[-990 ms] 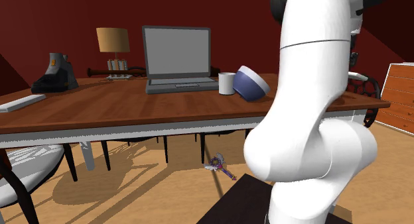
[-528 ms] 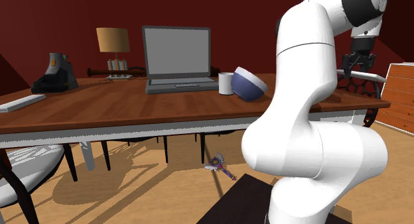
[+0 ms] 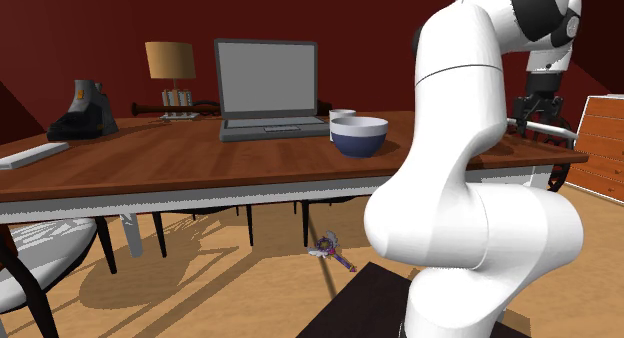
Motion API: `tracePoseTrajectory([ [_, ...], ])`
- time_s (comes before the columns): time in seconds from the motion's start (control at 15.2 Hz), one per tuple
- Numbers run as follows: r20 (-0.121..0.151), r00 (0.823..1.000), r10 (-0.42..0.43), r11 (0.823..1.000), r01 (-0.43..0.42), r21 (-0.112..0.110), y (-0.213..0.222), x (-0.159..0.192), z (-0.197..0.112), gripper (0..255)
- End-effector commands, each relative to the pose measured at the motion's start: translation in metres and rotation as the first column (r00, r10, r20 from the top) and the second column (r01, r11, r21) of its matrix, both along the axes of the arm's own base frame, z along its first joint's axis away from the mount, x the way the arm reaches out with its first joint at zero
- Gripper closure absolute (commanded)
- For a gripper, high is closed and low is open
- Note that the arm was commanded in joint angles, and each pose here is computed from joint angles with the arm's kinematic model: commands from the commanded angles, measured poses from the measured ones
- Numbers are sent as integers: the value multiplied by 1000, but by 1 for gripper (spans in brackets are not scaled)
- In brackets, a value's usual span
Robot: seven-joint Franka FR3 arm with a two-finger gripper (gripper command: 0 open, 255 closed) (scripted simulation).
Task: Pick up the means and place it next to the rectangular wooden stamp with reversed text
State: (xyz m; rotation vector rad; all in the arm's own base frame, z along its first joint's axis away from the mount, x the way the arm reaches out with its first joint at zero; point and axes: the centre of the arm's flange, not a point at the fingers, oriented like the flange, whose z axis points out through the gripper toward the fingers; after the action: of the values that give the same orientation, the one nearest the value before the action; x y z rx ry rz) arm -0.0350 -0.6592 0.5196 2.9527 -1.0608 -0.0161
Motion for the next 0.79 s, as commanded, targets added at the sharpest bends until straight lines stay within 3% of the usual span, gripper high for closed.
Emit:
tracePoseTrajectory([
  [0.0,0,1000,0,1000,0,-1,0,0,-10,255],
  [0.33,0,1000,0,1000,0,-1,0,0,-37,255],
  [0.73,0,1000,0,1000,0,-1,0,0,-38,255],
])
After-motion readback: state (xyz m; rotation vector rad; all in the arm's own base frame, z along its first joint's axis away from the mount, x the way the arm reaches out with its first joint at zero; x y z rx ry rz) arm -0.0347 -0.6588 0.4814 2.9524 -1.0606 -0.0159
